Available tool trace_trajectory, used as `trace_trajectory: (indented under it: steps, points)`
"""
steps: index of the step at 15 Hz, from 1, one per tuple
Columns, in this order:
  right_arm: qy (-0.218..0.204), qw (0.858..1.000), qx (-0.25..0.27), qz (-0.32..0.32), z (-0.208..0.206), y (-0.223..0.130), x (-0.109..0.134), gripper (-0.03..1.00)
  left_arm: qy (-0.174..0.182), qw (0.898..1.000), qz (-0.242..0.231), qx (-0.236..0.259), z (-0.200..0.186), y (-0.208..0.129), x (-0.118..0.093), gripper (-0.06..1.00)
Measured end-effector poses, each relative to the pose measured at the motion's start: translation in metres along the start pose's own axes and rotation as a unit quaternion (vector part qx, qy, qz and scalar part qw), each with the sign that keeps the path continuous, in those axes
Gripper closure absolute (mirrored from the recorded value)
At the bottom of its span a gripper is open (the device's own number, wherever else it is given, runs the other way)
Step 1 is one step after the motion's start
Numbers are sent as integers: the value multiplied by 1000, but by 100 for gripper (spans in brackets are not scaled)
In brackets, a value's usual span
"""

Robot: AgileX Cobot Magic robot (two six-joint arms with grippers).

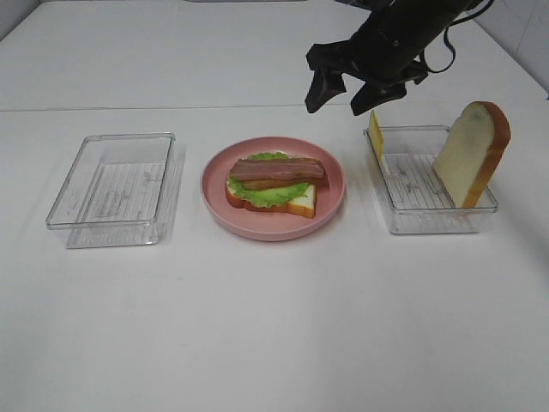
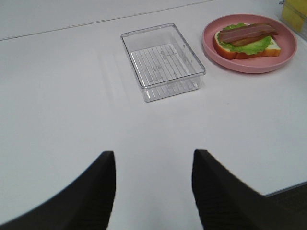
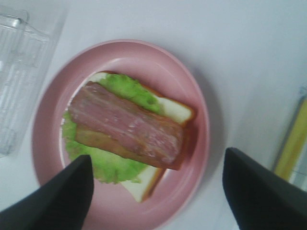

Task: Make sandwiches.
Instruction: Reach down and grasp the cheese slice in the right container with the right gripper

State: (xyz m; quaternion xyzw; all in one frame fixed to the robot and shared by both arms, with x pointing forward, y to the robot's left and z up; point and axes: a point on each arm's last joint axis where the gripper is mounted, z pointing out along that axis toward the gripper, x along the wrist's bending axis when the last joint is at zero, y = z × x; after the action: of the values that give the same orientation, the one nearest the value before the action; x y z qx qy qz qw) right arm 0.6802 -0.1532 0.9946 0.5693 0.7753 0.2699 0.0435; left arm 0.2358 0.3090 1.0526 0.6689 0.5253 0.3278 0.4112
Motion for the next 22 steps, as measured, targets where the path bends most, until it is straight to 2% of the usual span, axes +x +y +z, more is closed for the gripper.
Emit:
trace_trajectory:
  steps: [3, 6, 15, 19, 22]
  points:
    - [-67, 998, 17, -1, -8, -3, -10, 25, 0, 1000, 0, 0, 0, 0, 0, 46]
    - [-107, 994, 19, 1, -9, -3, -17, 26, 0, 1000, 0, 0, 0, 0, 0, 46]
    - [-111, 994, 5, 4, 16, 21, -25, 26, 0, 1000, 0, 0, 0, 0, 0, 46]
    - [-115, 991, 44, 44, 37, 12, -55, 30, 0, 1000, 0, 0, 0, 0, 0, 46]
    - [-117, 991, 51, 46, 48, 8, -60, 32, 0, 1000, 0, 0, 0, 0, 0, 46]
